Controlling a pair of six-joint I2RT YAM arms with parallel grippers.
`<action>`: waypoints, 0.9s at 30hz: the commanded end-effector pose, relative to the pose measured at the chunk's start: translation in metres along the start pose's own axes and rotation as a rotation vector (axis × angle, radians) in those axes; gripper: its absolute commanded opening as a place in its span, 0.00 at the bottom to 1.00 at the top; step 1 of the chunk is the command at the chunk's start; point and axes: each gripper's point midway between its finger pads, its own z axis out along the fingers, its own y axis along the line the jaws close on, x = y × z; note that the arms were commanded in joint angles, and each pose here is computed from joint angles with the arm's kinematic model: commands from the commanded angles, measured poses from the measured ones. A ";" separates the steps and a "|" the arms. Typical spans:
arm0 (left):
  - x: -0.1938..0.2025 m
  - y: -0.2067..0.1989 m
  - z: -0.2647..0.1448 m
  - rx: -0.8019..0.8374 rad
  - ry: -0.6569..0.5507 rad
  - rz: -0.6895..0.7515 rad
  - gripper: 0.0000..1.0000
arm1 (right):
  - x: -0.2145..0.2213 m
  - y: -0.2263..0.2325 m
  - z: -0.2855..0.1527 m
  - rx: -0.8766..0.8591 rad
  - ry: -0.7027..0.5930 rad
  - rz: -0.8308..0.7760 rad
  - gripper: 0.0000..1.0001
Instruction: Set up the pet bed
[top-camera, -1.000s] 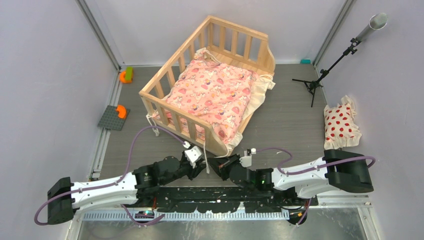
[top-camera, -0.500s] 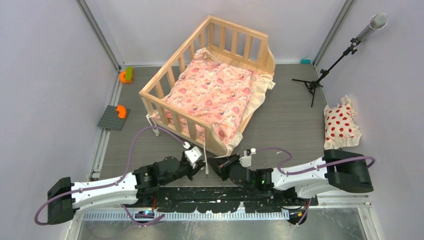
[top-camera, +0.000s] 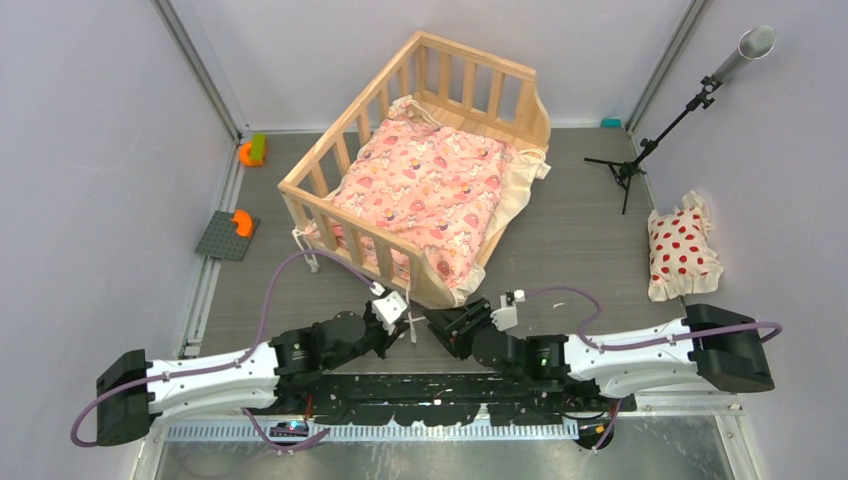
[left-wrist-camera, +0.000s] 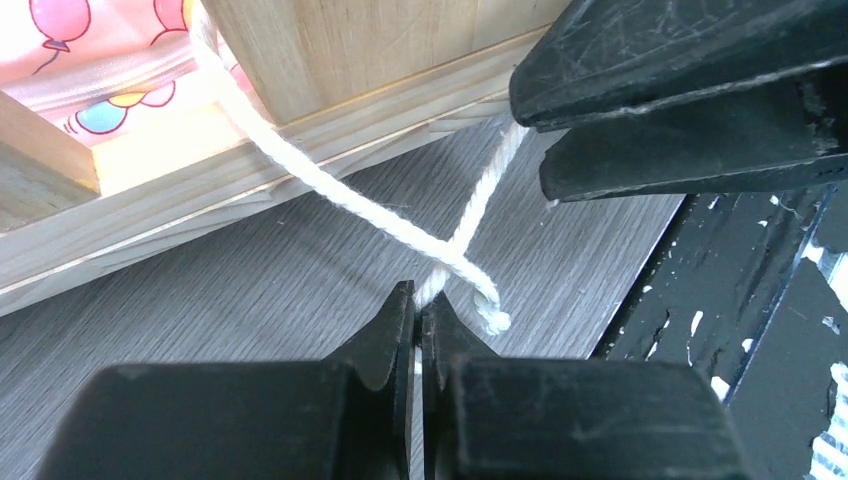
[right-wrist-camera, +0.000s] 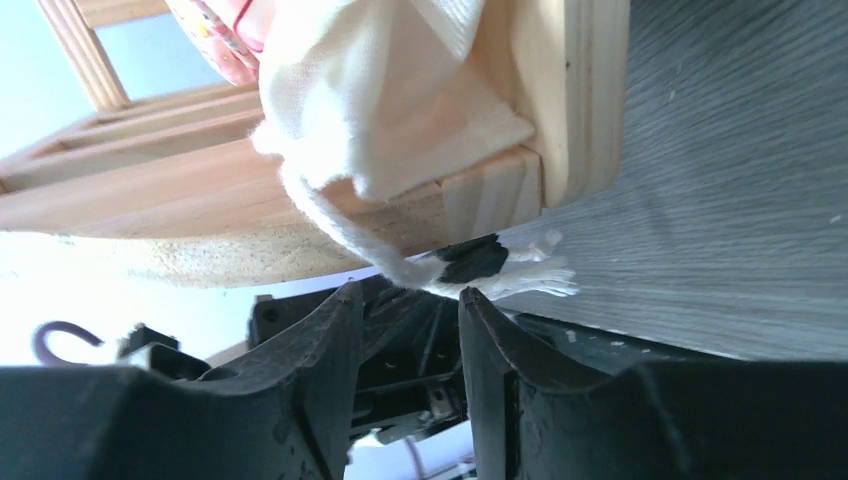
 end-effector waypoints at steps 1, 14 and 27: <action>-0.029 0.000 0.004 -0.020 -0.063 -0.020 0.00 | -0.011 0.003 -0.003 -0.005 -0.051 -0.175 0.46; -0.043 -0.008 0.003 0.013 -0.055 -0.036 0.00 | 0.025 0.010 -0.010 -0.308 0.062 -1.026 0.48; -0.043 -0.009 0.003 0.011 -0.043 -0.053 0.00 | 0.015 0.007 -0.007 -0.341 -0.005 -1.290 0.47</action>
